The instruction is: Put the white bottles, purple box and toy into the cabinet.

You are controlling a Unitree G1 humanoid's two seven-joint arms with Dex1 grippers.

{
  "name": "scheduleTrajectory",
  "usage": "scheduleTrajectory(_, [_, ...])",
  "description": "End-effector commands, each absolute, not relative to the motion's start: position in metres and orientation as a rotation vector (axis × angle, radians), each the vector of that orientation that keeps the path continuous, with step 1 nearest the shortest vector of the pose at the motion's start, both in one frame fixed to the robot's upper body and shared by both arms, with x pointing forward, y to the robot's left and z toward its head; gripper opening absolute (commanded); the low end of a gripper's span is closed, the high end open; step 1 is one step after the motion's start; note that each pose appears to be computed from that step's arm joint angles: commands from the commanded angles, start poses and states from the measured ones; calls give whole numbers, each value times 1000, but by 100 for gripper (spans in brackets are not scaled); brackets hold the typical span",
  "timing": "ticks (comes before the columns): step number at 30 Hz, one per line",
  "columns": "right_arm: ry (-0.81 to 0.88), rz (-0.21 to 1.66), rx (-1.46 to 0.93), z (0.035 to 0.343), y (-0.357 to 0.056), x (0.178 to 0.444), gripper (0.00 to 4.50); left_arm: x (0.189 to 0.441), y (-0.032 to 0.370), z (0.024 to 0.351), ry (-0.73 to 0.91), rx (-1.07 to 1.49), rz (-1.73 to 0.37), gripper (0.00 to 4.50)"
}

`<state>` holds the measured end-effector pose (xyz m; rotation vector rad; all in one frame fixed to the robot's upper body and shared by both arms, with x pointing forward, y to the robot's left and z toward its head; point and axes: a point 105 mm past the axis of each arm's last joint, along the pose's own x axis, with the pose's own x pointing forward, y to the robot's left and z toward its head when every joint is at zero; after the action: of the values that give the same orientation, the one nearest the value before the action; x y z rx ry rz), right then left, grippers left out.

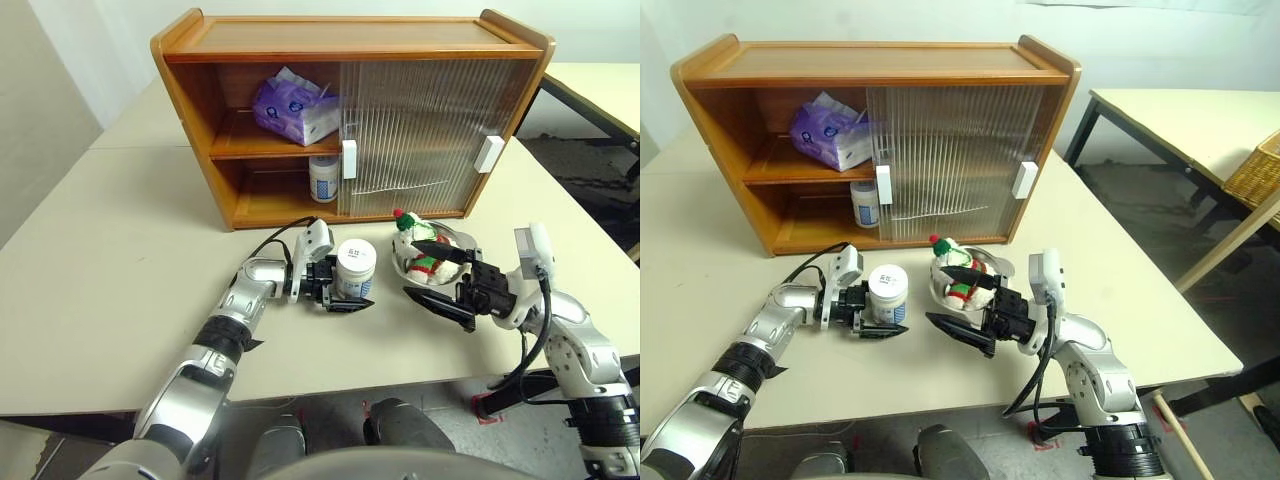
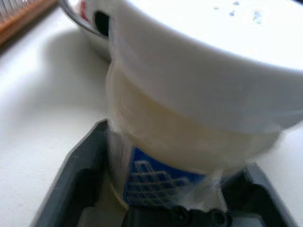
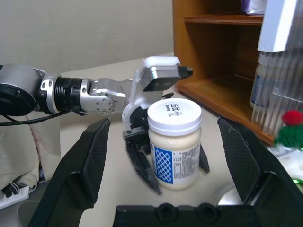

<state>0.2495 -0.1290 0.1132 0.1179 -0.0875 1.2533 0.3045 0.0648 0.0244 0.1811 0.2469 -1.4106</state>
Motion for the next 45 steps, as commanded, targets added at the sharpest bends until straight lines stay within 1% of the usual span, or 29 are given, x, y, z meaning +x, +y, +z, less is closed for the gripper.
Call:
scheduleTrajectory(1, [-88,1262,100,117,-129,249,450,302,64,16,279,187,-1406,318])
scheduleTrajectory(4, [-87,1264,98,118,-129,250,450,303,68,15,283,189,-1376,318])
scheduleTrajectory(6, [-88,1266,96,119,-128,251,450,308,74,18,263,179,-1323,318])
scheduleTrajectory(10, [-91,1268,96,120,-127,252,450,329,99,32,204,167,-1137,318])
scheduleTrajectory(14, [-89,1273,99,119,-127,253,450,354,136,40,185,222,-923,318])
scheduleTrajectory(16, [-87,1282,101,118,-126,253,450,362,149,45,175,245,-866,318])
scheduleTrajectory(19, [-89,1285,103,118,-124,253,450,368,157,48,166,265,-823,318])
scheduleTrajectory(22, [-89,1290,106,117,-122,252,450,383,165,56,144,271,-706,318])
scheduleTrajectory(25, [-87,1290,108,116,-122,252,450,391,167,56,145,268,-640,318])
scheduleTrajectory(28, [-85,1288,109,115,-123,251,450,403,172,57,148,260,-523,318])
scheduleTrajectory(32, [-83,1287,106,115,-124,252,450,411,171,61,135,262,-463,318])
scheduleTrajectory(36, [-83,1287,104,115,-124,252,450,416,162,72,88,236,-457,318])
scheduleTrajectory(41, [-84,1288,107,114,-124,252,450,414,158,74,71,222,-463,318])
scheduleTrajectory(45, [-85,1286,112,114,-123,251,450,414,164,72,84,197,-430,318])
